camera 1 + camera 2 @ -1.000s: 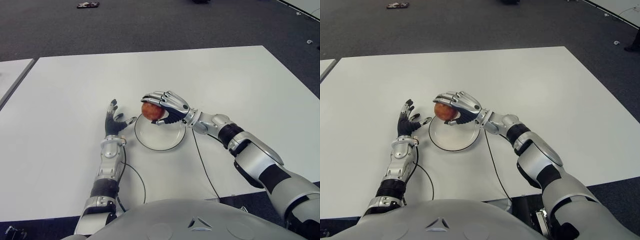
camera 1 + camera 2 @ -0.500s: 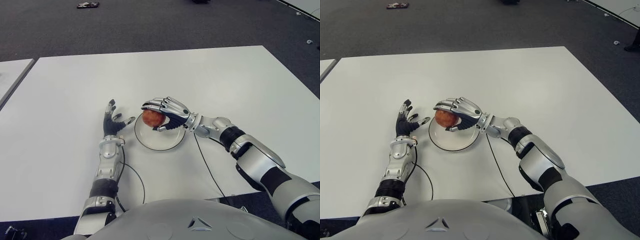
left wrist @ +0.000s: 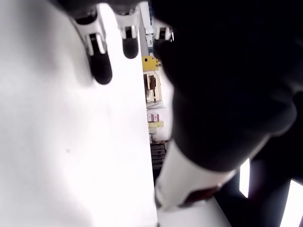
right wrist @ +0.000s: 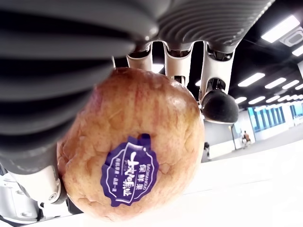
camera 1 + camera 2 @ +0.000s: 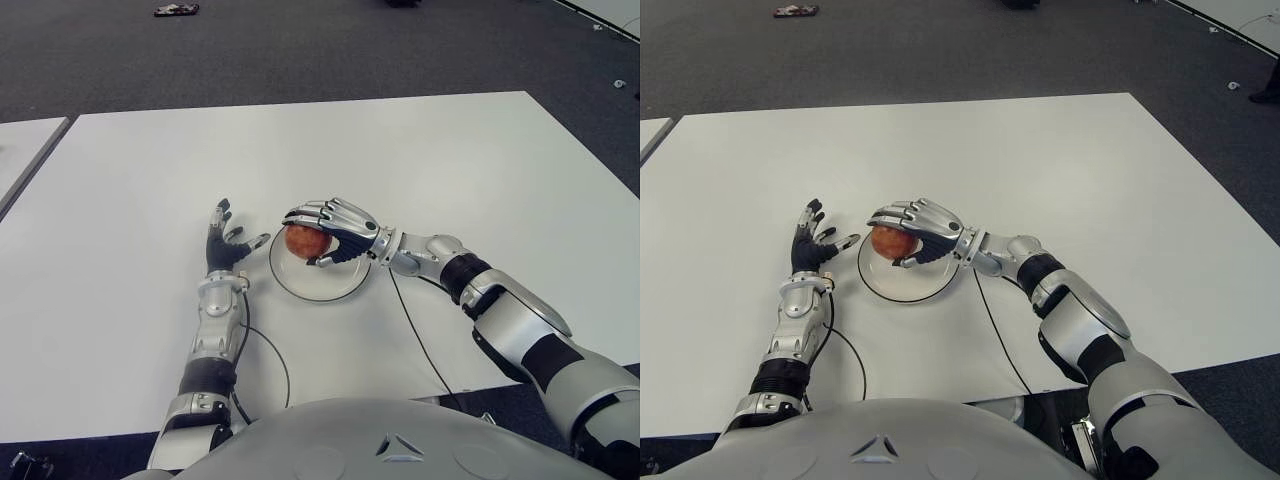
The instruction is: Put the apples into the plate.
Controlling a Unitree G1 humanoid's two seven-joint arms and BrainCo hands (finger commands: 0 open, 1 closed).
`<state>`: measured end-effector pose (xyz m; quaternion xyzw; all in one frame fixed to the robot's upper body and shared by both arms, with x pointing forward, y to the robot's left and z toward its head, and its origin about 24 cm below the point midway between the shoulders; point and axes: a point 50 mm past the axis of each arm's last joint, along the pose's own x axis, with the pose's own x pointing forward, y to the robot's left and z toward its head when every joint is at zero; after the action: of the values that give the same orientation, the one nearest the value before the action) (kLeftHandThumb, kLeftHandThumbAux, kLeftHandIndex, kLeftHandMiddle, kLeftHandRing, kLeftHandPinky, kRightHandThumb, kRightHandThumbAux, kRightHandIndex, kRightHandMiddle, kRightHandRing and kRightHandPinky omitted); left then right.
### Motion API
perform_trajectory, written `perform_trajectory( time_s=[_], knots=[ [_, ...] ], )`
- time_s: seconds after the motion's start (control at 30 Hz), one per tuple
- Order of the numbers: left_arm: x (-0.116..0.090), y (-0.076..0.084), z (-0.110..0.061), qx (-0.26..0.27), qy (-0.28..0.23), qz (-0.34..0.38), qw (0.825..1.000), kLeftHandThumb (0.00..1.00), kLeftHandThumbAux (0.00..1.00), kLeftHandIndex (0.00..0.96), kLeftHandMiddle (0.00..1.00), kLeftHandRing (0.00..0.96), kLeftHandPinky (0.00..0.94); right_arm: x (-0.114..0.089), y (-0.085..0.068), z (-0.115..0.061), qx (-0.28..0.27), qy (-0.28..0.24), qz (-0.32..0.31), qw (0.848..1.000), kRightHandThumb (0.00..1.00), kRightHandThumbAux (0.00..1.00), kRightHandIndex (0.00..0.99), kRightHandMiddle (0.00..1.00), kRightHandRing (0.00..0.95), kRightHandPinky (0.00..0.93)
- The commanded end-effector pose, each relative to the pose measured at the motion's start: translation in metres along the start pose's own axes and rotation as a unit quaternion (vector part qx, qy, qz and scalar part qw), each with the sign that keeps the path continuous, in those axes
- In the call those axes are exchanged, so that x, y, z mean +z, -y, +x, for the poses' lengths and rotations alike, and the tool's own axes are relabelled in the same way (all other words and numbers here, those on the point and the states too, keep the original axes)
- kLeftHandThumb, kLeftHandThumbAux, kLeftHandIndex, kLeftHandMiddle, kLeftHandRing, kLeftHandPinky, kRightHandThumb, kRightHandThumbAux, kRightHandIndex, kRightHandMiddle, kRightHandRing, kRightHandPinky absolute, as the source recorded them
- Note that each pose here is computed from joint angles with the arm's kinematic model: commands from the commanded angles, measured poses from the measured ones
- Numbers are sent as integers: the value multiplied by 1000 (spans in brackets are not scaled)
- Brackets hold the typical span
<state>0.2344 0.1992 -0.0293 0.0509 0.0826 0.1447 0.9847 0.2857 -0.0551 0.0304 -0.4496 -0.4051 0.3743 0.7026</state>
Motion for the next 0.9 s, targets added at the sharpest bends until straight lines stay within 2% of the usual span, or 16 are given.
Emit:
perform_trajectory(
  time_s=[0.03,0.3,0.37,0.43,0.47,0.5,0.53,0.63,0.73,0.9],
  knots=[
    [-8,-2,-3,3,-26,3,1000,0,290,0,0,0,32,1,1,-2,-10,9,-9,1000,953,659,382,505,532,809],
    [-8,-2,-3,3,-28,4,1000,0,295,0,0,0,28,1,1,-1,-39,12,-35,999,954,655,396,520,532,765],
    [-8,-3,-3,4,-29,5,1000,0,301,0,0,0,26,1,1,-1,-37,16,-47,998,899,665,410,546,605,707],
    [-8,-3,-3,3,-29,5,1000,0,304,0,0,0,28,0,2,-1,-21,20,-64,998,770,696,418,524,520,542],
    [-8,-3,-3,3,-29,5,1000,0,304,0,0,0,30,-1,2,-2,-13,21,-71,997,654,650,387,443,426,433],
    [-8,-3,-3,3,-30,5,1000,0,304,0,0,0,33,-2,3,-2,7,22,-83,996,479,585,341,326,286,277],
    [-8,-3,-3,3,-30,5,1000,0,307,0,0,0,32,-3,3,-2,20,22,-92,995,374,539,249,211,183,177],
    [-8,-3,-3,1,-31,6,1000,0,310,0,0,0,30,-4,5,-2,48,20,-105,993,245,471,120,70,60,58],
    [-8,-4,-3,-1,-29,5,1000,0,306,0,0,0,29,-4,7,-4,74,19,-112,991,188,397,41,22,19,18],
    [-8,-4,-4,-1,-31,6,999,0,307,0,0,0,28,-2,10,-5,78,21,-111,991,154,334,6,3,3,3]
  ],
)
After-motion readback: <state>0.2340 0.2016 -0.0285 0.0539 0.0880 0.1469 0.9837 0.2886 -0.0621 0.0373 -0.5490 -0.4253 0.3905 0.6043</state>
